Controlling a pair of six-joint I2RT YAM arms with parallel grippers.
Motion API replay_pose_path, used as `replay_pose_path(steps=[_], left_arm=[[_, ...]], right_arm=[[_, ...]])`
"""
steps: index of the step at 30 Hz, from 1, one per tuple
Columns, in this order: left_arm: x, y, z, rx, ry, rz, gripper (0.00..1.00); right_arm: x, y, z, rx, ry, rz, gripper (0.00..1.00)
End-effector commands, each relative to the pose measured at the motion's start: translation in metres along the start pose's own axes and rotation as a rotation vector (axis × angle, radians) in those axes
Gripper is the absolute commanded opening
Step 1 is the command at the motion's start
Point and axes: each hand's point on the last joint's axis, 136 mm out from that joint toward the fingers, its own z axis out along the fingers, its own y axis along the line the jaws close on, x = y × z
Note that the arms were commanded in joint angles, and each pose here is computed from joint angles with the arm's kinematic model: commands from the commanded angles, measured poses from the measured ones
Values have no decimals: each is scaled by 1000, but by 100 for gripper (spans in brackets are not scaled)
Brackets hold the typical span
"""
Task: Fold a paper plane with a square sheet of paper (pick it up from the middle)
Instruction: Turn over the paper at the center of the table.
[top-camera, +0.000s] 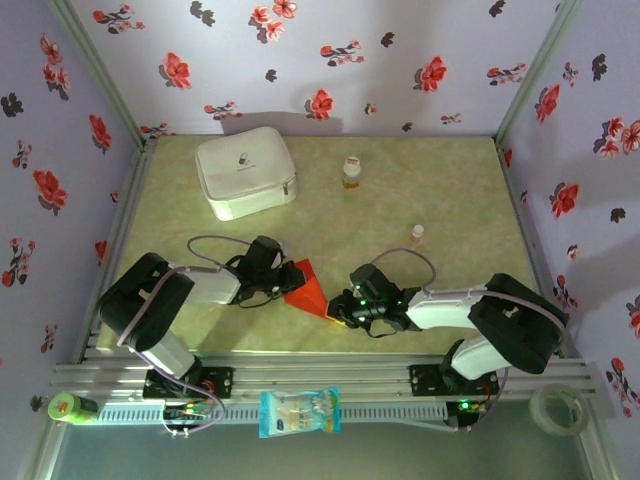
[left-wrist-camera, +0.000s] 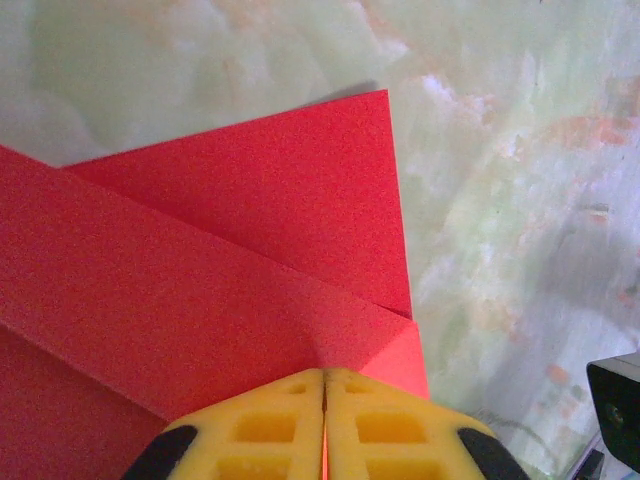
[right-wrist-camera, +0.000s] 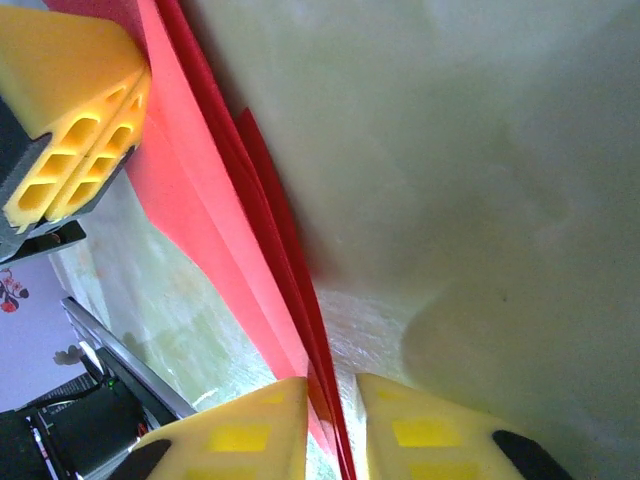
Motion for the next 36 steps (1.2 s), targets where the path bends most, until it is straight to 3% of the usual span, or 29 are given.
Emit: replay_pose_path(steps=[1,7,12,14,21,31,36], left_arm=[[4,17,-1,-59,17,-26,9],[-10,-5,-11,21,-28,-36,13],[-27,-34,-37,83,-94,3,25],[-32,-39,-49,67,-128,27,32],[-43,-41,-90,-1,-245,88,42],[-49,-33,-115,-26,-352,91,43],[-53,-34,-124,-29,-384,84,44]], right_arm=[[-1,-6,1,11,-11,-17,16],[1,-2,-1,-3,-2,-27,11],[-1,4,-9,-16,-25,-55,8],[-3,5,-13,-11,-41,-70,7],[-11,12,-34,17,-95,-162,5],[-36,32,-102,237,-251,-477,3],[-52,32,-140,428,-313,-579,2]])
